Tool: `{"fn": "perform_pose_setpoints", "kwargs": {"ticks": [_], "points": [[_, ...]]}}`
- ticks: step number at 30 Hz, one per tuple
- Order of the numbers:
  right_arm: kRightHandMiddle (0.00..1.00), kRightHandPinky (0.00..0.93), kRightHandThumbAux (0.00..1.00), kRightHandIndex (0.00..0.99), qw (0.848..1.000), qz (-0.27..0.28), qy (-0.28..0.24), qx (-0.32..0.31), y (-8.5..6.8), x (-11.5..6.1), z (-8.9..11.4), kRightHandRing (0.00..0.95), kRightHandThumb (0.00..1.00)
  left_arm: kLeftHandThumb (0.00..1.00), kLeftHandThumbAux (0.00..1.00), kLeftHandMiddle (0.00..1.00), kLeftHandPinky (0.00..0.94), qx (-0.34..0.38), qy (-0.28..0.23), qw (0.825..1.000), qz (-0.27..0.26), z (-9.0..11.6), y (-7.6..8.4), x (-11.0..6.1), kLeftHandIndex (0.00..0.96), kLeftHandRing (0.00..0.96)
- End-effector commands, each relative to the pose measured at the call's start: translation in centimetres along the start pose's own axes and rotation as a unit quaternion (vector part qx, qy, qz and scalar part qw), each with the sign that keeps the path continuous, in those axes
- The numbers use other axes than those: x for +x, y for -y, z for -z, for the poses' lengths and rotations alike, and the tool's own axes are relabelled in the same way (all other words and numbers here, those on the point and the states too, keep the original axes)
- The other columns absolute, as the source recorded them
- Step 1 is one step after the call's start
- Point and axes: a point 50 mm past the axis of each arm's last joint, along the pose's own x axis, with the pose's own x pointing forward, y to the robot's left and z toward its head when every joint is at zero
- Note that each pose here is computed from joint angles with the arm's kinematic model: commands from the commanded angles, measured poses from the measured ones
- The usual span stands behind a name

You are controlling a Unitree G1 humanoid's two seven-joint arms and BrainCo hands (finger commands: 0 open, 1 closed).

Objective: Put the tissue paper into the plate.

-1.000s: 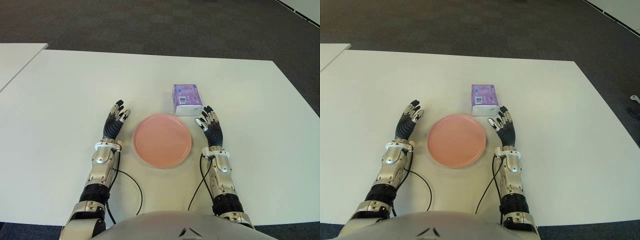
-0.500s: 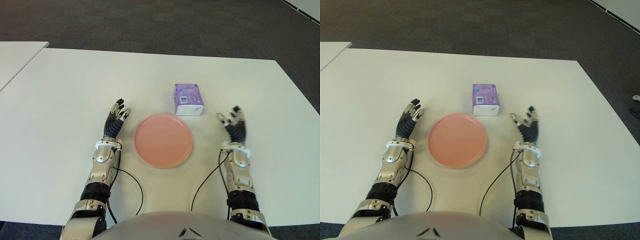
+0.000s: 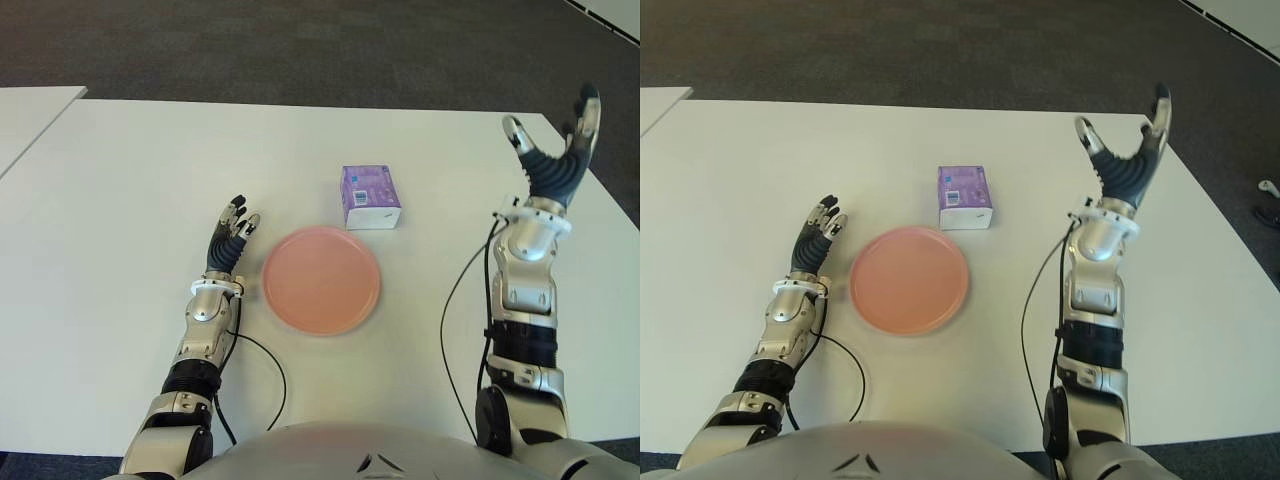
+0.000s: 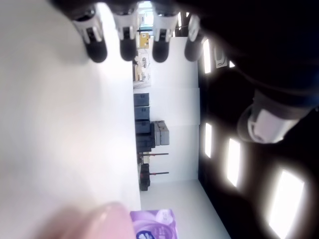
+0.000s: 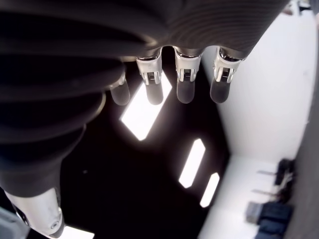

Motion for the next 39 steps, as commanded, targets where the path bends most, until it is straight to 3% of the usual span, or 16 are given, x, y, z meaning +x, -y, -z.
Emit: {"fn": "perform_pose_setpoints", "kwargs": {"ticks": [1,10,17,22,29,33,37,39], "points": [[0.0,0.0,0.651,0.0,0.998,-0.042,0.031,-0.024,-0.6,0.4,-0.4,0.0,0.203,0.0,0.477,0.0,0.0,0.006,-0.072,0.997,-0.004,2.9,0.0,-1.9,0.0,0.0],[0.0,0.0,0.586,0.0,0.985,-0.131,0.084,-0.08,-1.4,2.0,-3.5,0.0,0.286,0.0,0.47,0.0,0.0,0.003,-0.088,0.996,-0.01,3.1,-0.1,-1.9,0.0,0.0],[0.0,0.0,0.521,0.0,0.972,-0.195,0.074,-0.108,-3.4,3.7,-4.0,0.0,0.327,0.0,0.465,0.0,0.0,0.003,-0.091,0.996,-0.015,3.0,0.0,-1.8,0.0,0.0],[0.0,0.0,0.501,0.0,0.951,-0.26,0.082,-0.147,-4.8,4.1,-3.6,0.0,0.379,0.0,0.458,0.0,0.0,-0.002,-0.091,0.996,-0.014,2.9,0.1,-1.8,0.0,0.0],[0.0,0.0,0.451,0.0,0.883,-0.393,0.111,-0.23,-6.9,3.1,-2.3,0.0,0.389,0.0,0.445,0.0,0.0,0.001,-0.086,0.996,-0.016,2.7,0.1,-1.9,0.0,0.0],[0.0,0.0,0.433,0.0,0.863,-0.423,0.125,-0.248,-7.3,2.7,-2.1,0.0,0.367,0.0,0.439,0.0,0.0,0.002,-0.085,0.996,-0.016,2.6,0.1,-1.9,0.0,0.0],[0.0,0.0,0.426,0.0,0.816,-0.481,0.153,-0.282,-7.7,1.5,-1.1,0.0,0.331,0.0,0.432,0.0,0.0,0.001,-0.088,0.996,-0.017,2.6,0.0,-1.9,0.0,0.0],[0.0,0.0,0.421,0.0,0.802,-0.499,0.151,-0.292,-7.8,1.1,0.0,0.0,0.313,0.0,0.429,0.0,0.0,0.001,-0.088,0.996,-0.018,2.6,0.0,-1.9,0.0,0.0]]}}
